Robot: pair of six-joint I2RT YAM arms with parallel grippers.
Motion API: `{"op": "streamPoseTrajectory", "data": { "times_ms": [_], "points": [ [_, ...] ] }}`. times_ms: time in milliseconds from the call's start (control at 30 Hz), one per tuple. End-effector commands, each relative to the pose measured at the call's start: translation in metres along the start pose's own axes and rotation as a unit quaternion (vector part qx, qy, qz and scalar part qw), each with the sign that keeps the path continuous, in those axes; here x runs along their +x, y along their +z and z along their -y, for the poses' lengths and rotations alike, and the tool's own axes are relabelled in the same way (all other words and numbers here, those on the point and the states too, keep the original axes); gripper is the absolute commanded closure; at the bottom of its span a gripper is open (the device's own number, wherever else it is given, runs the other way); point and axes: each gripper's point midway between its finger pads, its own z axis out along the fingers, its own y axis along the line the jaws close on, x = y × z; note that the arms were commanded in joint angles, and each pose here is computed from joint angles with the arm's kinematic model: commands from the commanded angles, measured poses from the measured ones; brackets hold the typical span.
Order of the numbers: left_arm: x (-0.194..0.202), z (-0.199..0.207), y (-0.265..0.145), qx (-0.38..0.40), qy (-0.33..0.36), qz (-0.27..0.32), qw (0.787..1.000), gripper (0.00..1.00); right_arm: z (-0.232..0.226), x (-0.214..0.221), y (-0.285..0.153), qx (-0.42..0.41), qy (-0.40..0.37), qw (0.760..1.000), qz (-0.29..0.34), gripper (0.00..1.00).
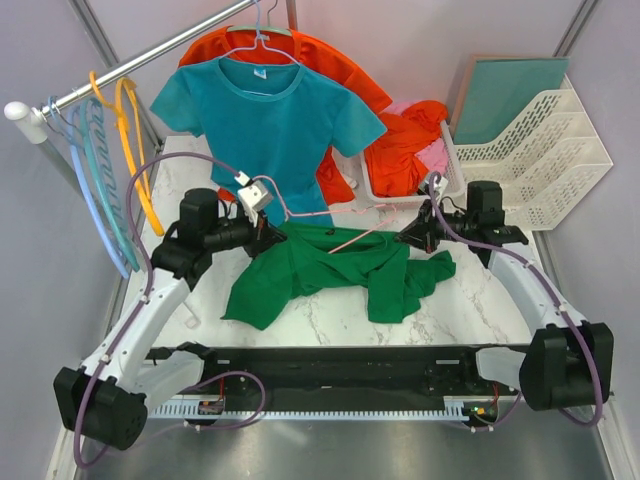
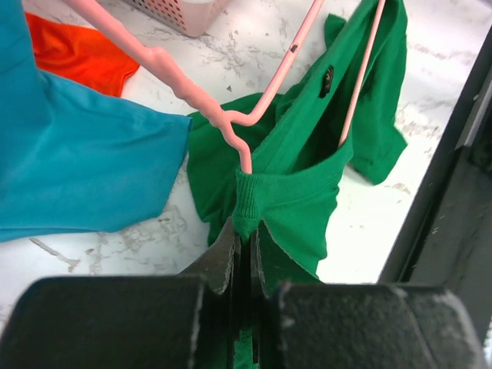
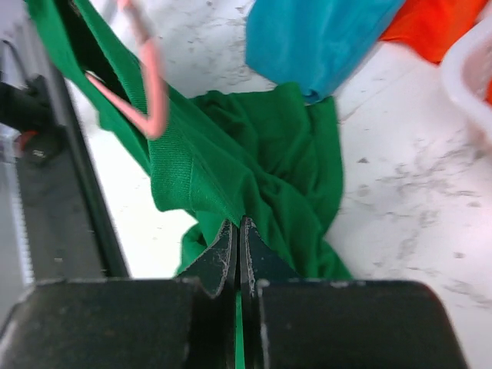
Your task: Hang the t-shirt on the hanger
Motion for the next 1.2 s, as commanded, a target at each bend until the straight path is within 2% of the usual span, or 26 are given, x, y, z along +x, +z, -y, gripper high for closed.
{"op": "streamPoseTrajectory", "data": {
  "times_ms": [0,200,400,533,700,833,900,1167],
  "points": [
    [-0.016,-0.02,-0.018,-0.052,0.149,0.036,0.987,0.98,-0.004,-0.007,-0.01,-0.057,0.093,0.994,0.014,1.0],
    [-0.006,-0.039,-0.026,-0.096,0.278,0.019,0.956,0.98,0.01,-0.013,-0.014,-0.072,0.137,0.988,0.019,1.0],
    [0.007,-0.06,-0.031,-0.143,0.329,-0.01,0.934,0.98,0.015,-0.016,-0.016,-0.084,0.16,0.983,0.025,1.0],
    [0.01,-0.08,-0.038,-0.198,0.322,-0.026,0.925,0.98,0.018,-0.014,-0.02,-0.081,0.162,0.983,0.027,1.0],
    [0.018,-0.089,-0.043,-0.225,0.341,-0.04,0.912,0.98,0.023,-0.009,-0.025,-0.077,0.172,0.982,0.028,1.0],
    [0.029,-0.084,-0.039,-0.196,0.351,-0.06,0.913,0.98,0.02,-0.012,-0.029,-0.082,0.166,0.982,0.027,1.0],
    [0.039,-0.067,-0.031,-0.137,0.366,-0.067,0.918,0.98,0.019,-0.016,-0.029,-0.086,0.159,0.983,0.029,1.0],
    [0.008,-0.027,0.001,-0.076,0.345,-0.055,0.934,0.98,-0.008,-0.029,-0.019,-0.094,0.095,0.991,-0.008,1.0]
  ]
}}
